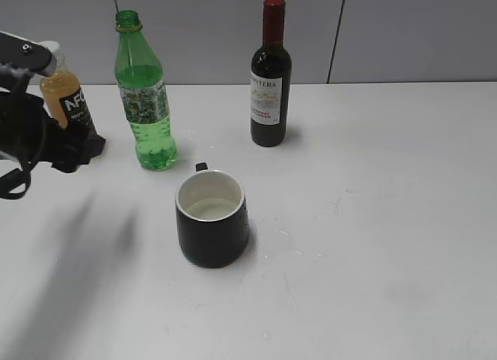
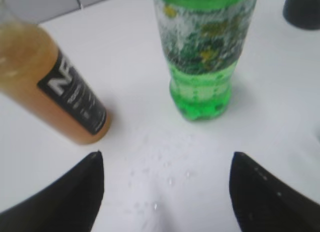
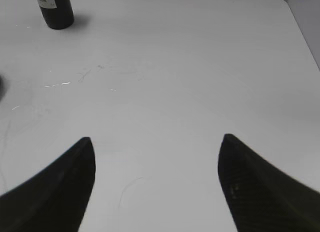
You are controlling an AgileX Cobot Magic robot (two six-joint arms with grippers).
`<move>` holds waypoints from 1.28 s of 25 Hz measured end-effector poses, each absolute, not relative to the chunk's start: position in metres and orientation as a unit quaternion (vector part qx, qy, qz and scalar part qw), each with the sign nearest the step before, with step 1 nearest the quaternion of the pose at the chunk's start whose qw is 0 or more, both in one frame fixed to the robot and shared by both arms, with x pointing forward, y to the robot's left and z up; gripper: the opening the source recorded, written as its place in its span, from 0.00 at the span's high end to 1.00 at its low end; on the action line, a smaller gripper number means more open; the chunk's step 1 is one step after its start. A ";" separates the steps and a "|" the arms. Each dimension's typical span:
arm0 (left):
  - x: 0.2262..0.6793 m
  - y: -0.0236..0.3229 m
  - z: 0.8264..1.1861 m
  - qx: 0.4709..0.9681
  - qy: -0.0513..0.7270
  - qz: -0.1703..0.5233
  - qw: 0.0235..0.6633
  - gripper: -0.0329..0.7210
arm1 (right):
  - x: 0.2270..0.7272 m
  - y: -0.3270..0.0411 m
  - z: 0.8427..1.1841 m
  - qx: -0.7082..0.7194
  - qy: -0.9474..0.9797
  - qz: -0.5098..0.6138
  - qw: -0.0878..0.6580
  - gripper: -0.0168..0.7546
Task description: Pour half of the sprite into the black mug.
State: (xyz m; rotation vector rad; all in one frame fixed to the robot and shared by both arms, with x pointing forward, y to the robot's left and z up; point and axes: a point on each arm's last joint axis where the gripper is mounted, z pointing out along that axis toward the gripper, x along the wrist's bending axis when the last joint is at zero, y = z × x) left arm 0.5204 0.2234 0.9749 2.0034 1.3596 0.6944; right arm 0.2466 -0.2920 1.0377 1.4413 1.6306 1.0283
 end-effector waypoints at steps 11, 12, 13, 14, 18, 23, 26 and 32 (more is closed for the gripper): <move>0.483 0.236 1.016 0.792 0.578 0.100 0.169 0.17 | 0.247 -0.292 1.038 0.559 0.632 0.399 0.359 0.23; 0.481 0.239 1.015 0.787 0.587 0.080 0.173 0.17 | 0.247 -0.292 1.038 0.559 0.632 0.399 0.359 0.23; 0.480 0.242 1.015 0.784 0.592 0.066 0.175 0.17 | 0.247 -0.292 1.038 0.559 0.632 0.399 0.359 0.23; 0.478 0.246 1.015 0.779 0.600 0.051 0.172 0.17 | 0.247 -0.292 1.038 0.559 0.632 0.399 0.359 0.23; 0.460 0.257 1.024 0.786 0.602 0.019 0.139 0.17 | 0.247 -0.292 1.038 0.559 0.632 0.399 0.359 0.23; 0.415 0.264 1.033 0.771 0.615 0.043 0.158 0.17 | 0.247 -0.292 1.038 0.559 0.632 0.399 0.359 0.23; 0.382 0.271 1.031 0.765 0.621 0.065 0.159 0.17 | 0.247 -0.292 1.038 0.559 0.632 0.399 0.359 0.23; 0.332 0.283 1.034 0.753 0.607 0.145 0.207 0.17 | 0.247 -0.292 1.038 0.559 0.632 0.399 0.359 0.23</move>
